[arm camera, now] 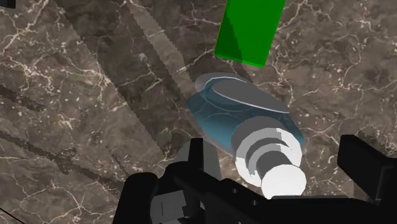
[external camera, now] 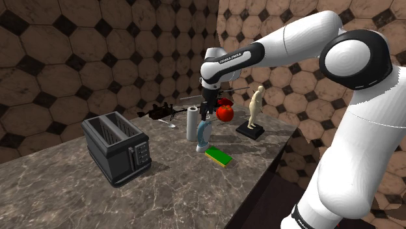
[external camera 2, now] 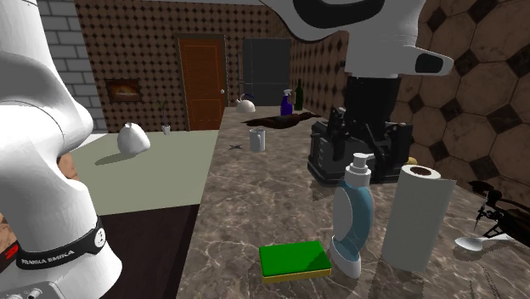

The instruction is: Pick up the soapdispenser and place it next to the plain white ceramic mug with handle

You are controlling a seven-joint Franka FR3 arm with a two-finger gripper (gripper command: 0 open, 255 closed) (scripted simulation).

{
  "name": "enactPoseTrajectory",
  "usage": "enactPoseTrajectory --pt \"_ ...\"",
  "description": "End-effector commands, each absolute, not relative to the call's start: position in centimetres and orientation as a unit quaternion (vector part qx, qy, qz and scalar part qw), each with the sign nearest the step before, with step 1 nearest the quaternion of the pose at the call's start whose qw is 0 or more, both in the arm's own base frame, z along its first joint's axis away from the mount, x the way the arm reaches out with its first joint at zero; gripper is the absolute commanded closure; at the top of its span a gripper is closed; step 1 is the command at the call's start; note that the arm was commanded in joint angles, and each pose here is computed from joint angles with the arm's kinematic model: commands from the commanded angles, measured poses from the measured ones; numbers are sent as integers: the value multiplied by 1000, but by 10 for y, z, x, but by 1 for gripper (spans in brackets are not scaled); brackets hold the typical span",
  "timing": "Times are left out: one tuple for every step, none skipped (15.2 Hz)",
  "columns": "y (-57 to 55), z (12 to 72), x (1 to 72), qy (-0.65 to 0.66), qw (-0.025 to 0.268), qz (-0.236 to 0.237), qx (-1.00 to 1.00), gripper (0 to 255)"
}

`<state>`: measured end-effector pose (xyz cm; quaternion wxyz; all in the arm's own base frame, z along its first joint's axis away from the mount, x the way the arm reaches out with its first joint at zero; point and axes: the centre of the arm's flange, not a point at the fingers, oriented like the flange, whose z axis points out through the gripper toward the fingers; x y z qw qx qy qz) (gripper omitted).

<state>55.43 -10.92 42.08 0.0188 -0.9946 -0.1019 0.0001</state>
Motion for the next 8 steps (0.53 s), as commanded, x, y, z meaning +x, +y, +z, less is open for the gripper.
enactPoseTrajectory --pt "-110 417 553 -102 19 0 -995 0" --pt "-110 417 553 -102 19 0 -995 0" --pt "-110 417 553 -102 19 0 -995 0" --pt "-110 417 553 -102 19 0 -995 0" --pt "-110 417 553 -102 19 0 -995 0" --pt "-110 417 553 -102 19 0 -995 0" --pt "-110 417 553 -102 19 0 -995 0" --pt "-110 417 553 -102 19 0 -995 255"
